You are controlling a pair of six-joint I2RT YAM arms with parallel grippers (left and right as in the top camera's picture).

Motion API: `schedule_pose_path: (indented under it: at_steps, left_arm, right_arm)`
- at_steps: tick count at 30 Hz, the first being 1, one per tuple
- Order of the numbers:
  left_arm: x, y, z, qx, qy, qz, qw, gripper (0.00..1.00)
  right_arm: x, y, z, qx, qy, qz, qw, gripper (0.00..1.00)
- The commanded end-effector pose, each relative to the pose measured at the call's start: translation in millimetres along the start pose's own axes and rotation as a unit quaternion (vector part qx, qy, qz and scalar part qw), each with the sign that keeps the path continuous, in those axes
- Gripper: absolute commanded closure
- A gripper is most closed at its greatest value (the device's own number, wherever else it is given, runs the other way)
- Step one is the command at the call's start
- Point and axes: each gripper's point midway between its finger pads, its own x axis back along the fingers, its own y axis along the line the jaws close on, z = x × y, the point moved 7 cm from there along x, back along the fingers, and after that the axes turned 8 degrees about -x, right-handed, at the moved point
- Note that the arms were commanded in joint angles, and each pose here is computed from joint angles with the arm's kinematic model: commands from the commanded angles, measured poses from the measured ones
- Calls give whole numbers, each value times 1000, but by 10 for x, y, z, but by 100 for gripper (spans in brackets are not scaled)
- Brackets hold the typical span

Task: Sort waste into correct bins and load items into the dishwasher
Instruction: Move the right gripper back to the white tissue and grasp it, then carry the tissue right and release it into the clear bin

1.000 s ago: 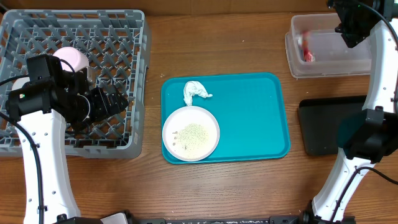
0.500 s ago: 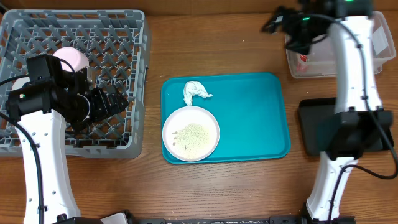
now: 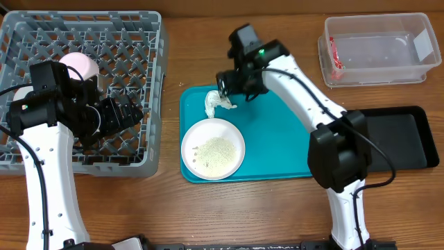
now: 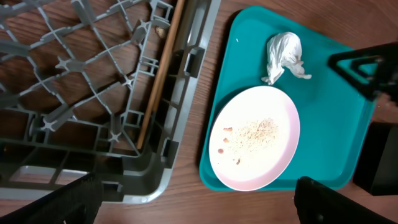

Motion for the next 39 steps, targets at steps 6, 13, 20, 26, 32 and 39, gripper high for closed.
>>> schedule_pose_path:
  at_steps: [6, 13, 20, 26, 32, 39]
  left_arm:
    - [1, 1, -3, 2, -2, -1, 1000, 0]
    - [1, 1, -3, 2, -2, -1, 1000, 0]
    - [1, 1, -3, 2, -2, -1, 1000, 0]
    - [1, 1, -3, 2, -2, -1, 1000, 0]
    - [1, 1, -3, 2, -2, -1, 1000, 0]
    - [1, 1, -3, 2, -2, -1, 1000, 0]
  right_arm:
    - [-359, -132, 224, 10, 34, -17, 999, 17]
    - [-567, -158, 326, 10, 39, -40, 998, 25]
    - [-612, -157, 290, 12, 22, -44, 999, 83]
    - [-370, -222, 96, -32, -8, -26, 999, 96]
    - [850, -656, -486, -129, -107, -36, 985, 96]
    - [2030, -1771, -790, -322, -227, -22, 919, 96]
